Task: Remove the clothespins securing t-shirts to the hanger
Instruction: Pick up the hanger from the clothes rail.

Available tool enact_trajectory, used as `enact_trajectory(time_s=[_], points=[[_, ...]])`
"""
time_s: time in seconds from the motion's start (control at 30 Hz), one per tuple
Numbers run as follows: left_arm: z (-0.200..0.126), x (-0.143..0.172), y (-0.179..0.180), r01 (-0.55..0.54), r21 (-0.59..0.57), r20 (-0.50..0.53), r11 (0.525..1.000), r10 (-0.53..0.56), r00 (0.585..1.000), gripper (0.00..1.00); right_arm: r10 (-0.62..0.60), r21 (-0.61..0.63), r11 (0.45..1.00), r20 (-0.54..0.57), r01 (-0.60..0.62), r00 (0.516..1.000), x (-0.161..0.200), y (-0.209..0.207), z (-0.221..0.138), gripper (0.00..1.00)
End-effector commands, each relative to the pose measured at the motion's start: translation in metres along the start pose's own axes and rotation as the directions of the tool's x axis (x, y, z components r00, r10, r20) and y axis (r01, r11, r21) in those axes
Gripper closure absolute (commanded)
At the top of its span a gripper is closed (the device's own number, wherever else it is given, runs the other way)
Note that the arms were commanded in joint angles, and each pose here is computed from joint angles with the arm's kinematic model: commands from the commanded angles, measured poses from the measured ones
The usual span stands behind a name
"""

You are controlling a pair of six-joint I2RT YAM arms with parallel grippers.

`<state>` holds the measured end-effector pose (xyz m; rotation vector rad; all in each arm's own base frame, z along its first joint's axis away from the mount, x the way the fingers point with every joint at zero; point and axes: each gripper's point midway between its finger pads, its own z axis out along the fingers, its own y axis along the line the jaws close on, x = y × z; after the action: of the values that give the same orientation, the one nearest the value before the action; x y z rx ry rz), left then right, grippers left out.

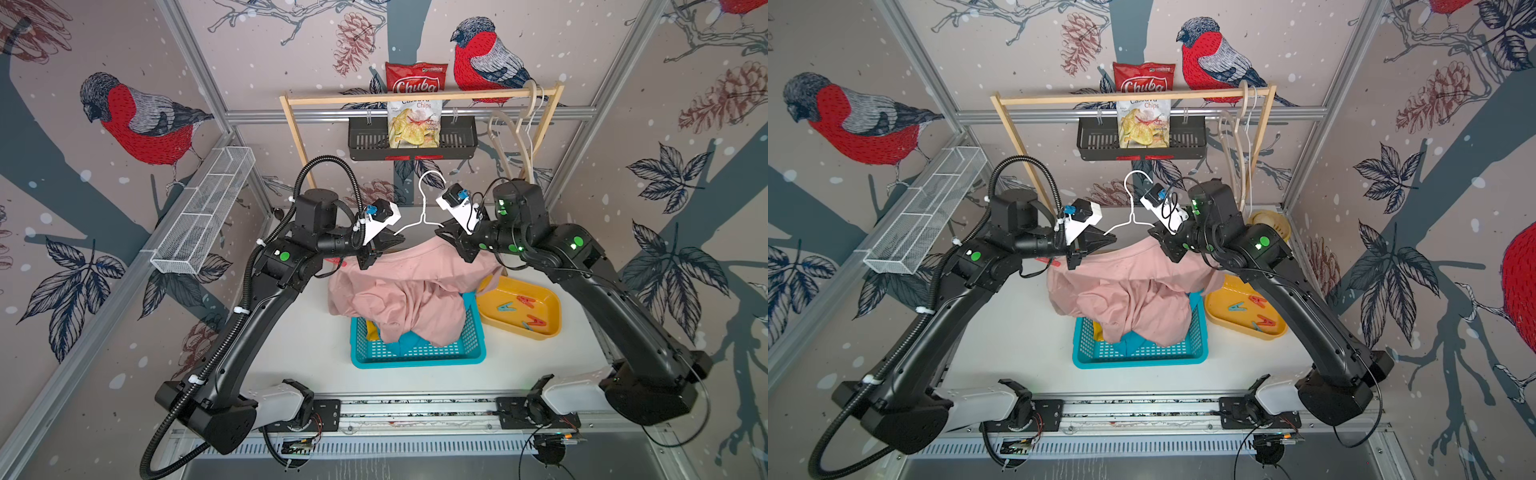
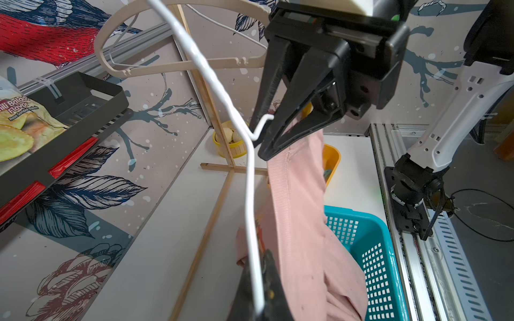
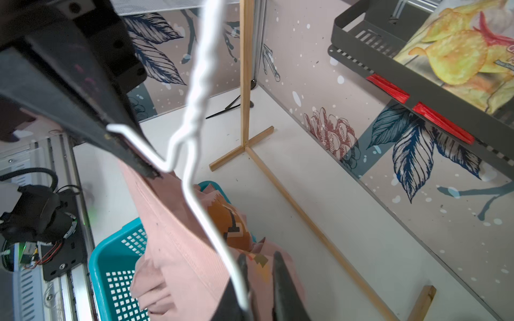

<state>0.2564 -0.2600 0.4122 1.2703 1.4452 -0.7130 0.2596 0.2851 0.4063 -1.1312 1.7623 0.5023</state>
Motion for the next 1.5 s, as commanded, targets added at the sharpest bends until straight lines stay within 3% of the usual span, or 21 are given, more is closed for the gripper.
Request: enact_trajectory(time_s=[0.0, 0.43, 0.5, 0.57, 0.6, 0.77, 0.9, 1.0, 1.07, 1.17, 1.23, 1.47], points=[[-0.006, -0.018, -0.010, -0.039, 0.042, 0.067, 0.998, 0.037, 0.997, 1.00, -0.007, 0.062, 0.998, 0.101, 0.001, 0.995, -0.020, -0.014, -0.006, 0.98], [-0.013, -0.024, -0.008, -0.040, 0.000, 0.087, 0.999, 0.040, 0.995, 1.00, -0.009, 0.035, 0.999, 0.166, 0.003, 0.986, -0.021, -0.015, -0.018, 1.00], [-0.014, -0.027, -0.003, -0.043, -0.042, 0.102, 0.998, 0.047, 0.994, 0.86, -0.008, 0.037, 0.999, 0.168, 0.002, 0.986, -0.021, -0.016, -0.017, 1.00], [-0.017, -0.029, 0.003, -0.038, -0.082, 0.107, 0.996, 0.047, 0.993, 0.56, -0.001, 0.043, 0.999, 0.168, -0.006, 0.986, -0.019, -0.017, -0.014, 1.00], [-0.018, -0.031, 0.006, -0.034, -0.104, 0.104, 0.994, 0.045, 0.994, 0.50, 0.001, 0.047, 0.999, 0.168, -0.009, 0.986, -0.019, -0.018, -0.013, 1.00], [-0.031, -0.045, 0.033, 0.032, -0.258, 0.128, 0.966, 0.001, 0.992, 0.38, 0.003, 0.101, 0.995, 0.149, -0.018, 0.989, -0.012, -0.023, -0.001, 1.00], [-0.043, -0.068, 0.050, 0.202, -0.322, 0.299, 0.925, -0.103, 0.949, 0.42, -0.040, 0.184, 0.983, 0.105, 0.020, 0.994, -0.008, -0.019, 0.018, 1.00], [-0.039, -0.080, 0.049, 0.323, -0.238, 0.409, 0.916, -0.207, 0.889, 0.47, -0.080, 0.250, 0.966, 0.075, 0.059, 0.994, -0.009, -0.012, 0.032, 1.00], [-0.029, -0.084, 0.041, 0.327, -0.202, 0.415, 0.923, -0.221, 0.882, 0.48, -0.084, 0.249, 0.967, 0.086, 0.061, 0.993, -0.013, -0.006, 0.037, 1.00], [-0.018, -0.075, 0.047, 0.364, -0.269, 0.401, 0.892, -0.240, 0.884, 0.51, -0.055, 0.213, 0.977, 0.148, 0.023, 0.987, -0.025, 0.000, 0.036, 1.00], [-0.009, -0.071, 0.045, 0.373, -0.242, 0.386, 0.896, -0.265, 0.884, 0.51, -0.046, 0.191, 0.981, 0.180, 0.011, 0.983, -0.031, 0.005, 0.034, 1.00], [0.005, -0.064, 0.050, 0.411, -0.224, 0.380, 0.884, -0.309, 0.872, 0.54, -0.054, 0.142, 0.989, 0.184, 0.028, 0.981, -0.033, 0.021, 0.033, 1.00]])
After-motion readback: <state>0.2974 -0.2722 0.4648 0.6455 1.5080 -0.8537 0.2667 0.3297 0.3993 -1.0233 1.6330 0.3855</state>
